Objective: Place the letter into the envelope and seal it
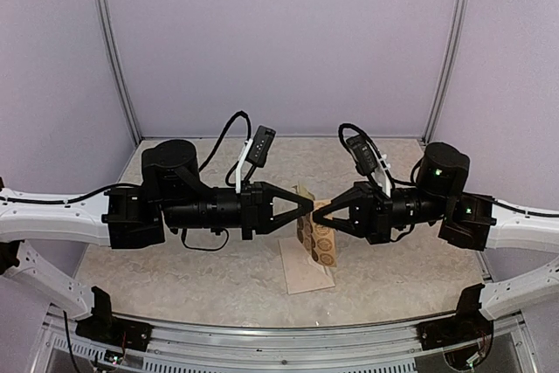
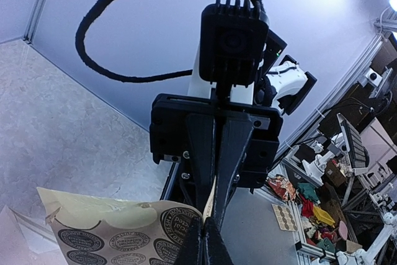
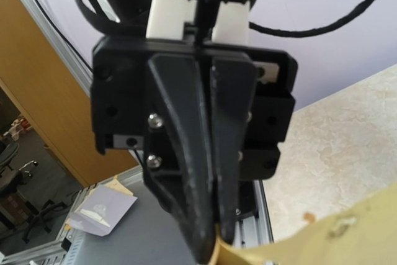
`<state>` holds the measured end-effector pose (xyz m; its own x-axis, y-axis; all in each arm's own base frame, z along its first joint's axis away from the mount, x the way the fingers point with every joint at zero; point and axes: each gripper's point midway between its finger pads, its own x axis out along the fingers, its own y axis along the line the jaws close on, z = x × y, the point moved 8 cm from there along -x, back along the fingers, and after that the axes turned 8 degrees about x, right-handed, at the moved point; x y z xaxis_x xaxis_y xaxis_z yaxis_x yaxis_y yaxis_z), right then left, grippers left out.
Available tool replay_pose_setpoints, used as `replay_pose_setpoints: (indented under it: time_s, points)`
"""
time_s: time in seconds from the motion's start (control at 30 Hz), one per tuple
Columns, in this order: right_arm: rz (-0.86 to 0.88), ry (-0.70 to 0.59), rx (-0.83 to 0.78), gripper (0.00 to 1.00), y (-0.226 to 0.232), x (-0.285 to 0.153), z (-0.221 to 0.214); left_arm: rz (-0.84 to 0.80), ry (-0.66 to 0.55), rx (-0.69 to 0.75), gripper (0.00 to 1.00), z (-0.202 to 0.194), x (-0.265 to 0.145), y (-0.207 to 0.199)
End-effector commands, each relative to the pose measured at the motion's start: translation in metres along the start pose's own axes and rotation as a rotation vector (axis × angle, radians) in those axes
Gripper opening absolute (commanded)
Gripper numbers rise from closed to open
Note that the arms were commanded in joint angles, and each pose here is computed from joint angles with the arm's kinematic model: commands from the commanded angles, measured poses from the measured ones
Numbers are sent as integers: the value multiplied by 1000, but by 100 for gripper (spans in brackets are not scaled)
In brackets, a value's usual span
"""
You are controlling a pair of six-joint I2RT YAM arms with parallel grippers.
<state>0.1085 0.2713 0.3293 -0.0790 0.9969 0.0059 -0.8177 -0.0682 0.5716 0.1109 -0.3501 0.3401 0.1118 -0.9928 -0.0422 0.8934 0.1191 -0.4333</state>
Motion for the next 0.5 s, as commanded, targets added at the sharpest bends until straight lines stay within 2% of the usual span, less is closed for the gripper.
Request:
replay_pose_setpoints:
  time_s: [0.0, 0.3, 0.47]
  points:
    - [49, -54, -52, 0, 14, -7, 11, 10, -2, -9, 1, -1, -5, 4]
    - [28, -66, -49, 0, 13, -8, 11, 7, 4, -12, 11, -4, -10, 3]
    - [30, -65, -49, 0, 13, -8, 12, 17, 5, -14, 11, -4, -10, 4]
